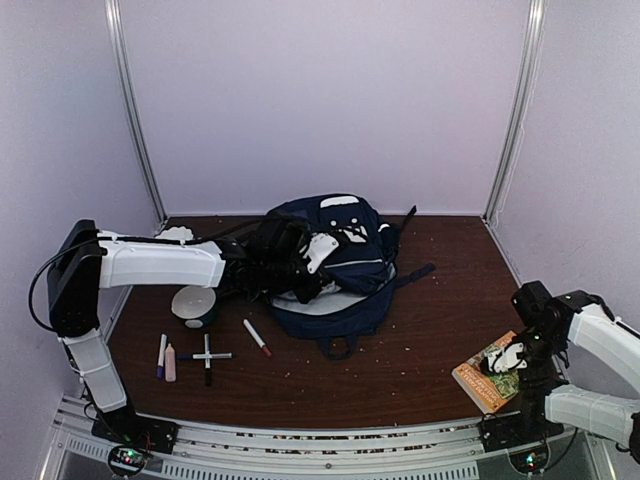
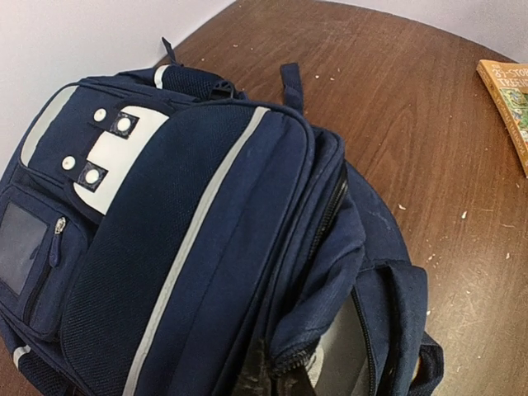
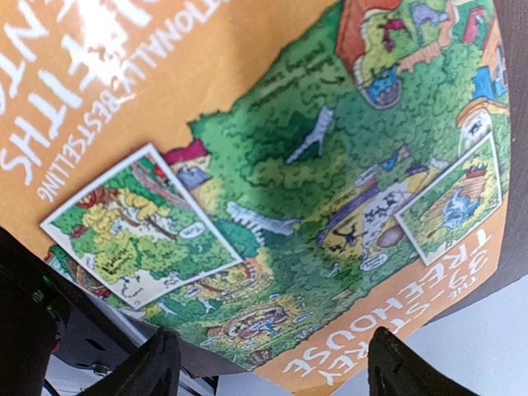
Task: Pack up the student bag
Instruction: Move the book to the corner of the board.
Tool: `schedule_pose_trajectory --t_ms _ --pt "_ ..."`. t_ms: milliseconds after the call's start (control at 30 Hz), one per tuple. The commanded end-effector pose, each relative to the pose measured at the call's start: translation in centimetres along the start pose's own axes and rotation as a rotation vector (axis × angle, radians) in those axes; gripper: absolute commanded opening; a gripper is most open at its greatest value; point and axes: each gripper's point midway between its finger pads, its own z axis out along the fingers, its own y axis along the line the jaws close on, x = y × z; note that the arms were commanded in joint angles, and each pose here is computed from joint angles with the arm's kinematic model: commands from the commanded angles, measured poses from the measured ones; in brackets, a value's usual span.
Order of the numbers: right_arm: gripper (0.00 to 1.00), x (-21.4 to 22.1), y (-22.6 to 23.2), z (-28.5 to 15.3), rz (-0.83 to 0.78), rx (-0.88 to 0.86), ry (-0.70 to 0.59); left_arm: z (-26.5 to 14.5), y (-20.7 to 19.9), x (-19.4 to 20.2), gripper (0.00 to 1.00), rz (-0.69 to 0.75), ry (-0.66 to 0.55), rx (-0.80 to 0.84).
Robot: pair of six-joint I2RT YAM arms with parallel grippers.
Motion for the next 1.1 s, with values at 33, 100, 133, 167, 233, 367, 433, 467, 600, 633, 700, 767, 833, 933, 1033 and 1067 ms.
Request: schedule_pose_trajectory --t_ms 33,100,133,167,233,367,433,467,600,633,700,767,833,933,1033,1067 --pt "0.80 1.4 -0.2 0.5 -0.102 0.032 0.082 0.3 -0.2 -2.2 0.00 -0.011 -0.068 0.016" --pt "0.79 1.3 -1.4 1.0 -0.088 0.084 0.093 0.4 -0.2 -2.1 0.00 -0.012 -0.061 0.020" --pt "0.79 1.2 -2.4 1.3 -0.070 0.125 0.100 0.3 -0.2 -2.0 0.00 -0.012 -0.058 0.019" --pt "0.79 1.2 -3.0 1.4 -0.063 0.150 0.106 0.3 -0.2 -2.0 0.03 -0.012 -0.054 0.016" --pt "0.79 0.8 -4.9 1.6 -0.031 0.230 0.102 0.1 -0.1 -2.0 0.11 -0.011 -0.049 0.013" --pt "0.78 -0.2 -8.0 1.4 0.017 0.321 0.064 -0.2 -0.1 -2.1 0.25 -0.009 -0.052 0.011" --pt "0.77 -0.9 -9.6 1.2 0.032 0.349 0.039 -0.5 -0.1 -2.3 0.30 -0.010 -0.056 0.012" --pt "0.77 -1.4 -10.5 1.0 0.040 0.359 0.022 -0.7 -0.1 -2.4 0.33 -0.011 -0.059 0.012" --pt "0.76 -3.9 -13.7 0.5 0.053 0.378 -0.039 -1.7 0.0 -3.0 0.42 -0.017 -0.077 0.011" --pt "0.76 -4.7 -14.5 0.3 0.059 0.377 -0.055 -2.0 0.0 -3.2 0.43 -0.018 -0.079 0.009" --pt "0.75 -6.5 -15.5 0.0 0.069 0.362 -0.090 -2.7 0.2 -3.4 0.44 -0.021 -0.084 0.000" --pt "0.74 -8.4 -16.2 -0.2 0.066 0.350 -0.121 -3.4 0.7 -3.5 0.46 -0.026 -0.085 -0.026" --pt "0.74 -10.2 -16.7 -0.3 0.055 0.350 -0.152 -4.2 1.2 -3.6 0.49 -0.033 -0.090 -0.056" --pt "0.73 -12.6 -16.8 -0.2 0.035 0.340 -0.187 -5.4 2.0 -3.7 0.52 -0.037 -0.091 -0.100" --pt "0.73 -14.6 -17.5 -0.7 0.053 0.350 -0.239 -6.3 2.6 -3.6 0.57 -0.045 -0.089 -0.135" --pt "0.73 -15.2 -17.8 -1.0 0.074 0.346 -0.261 -6.5 2.7 -3.7 0.58 -0.048 -0.090 -0.141"
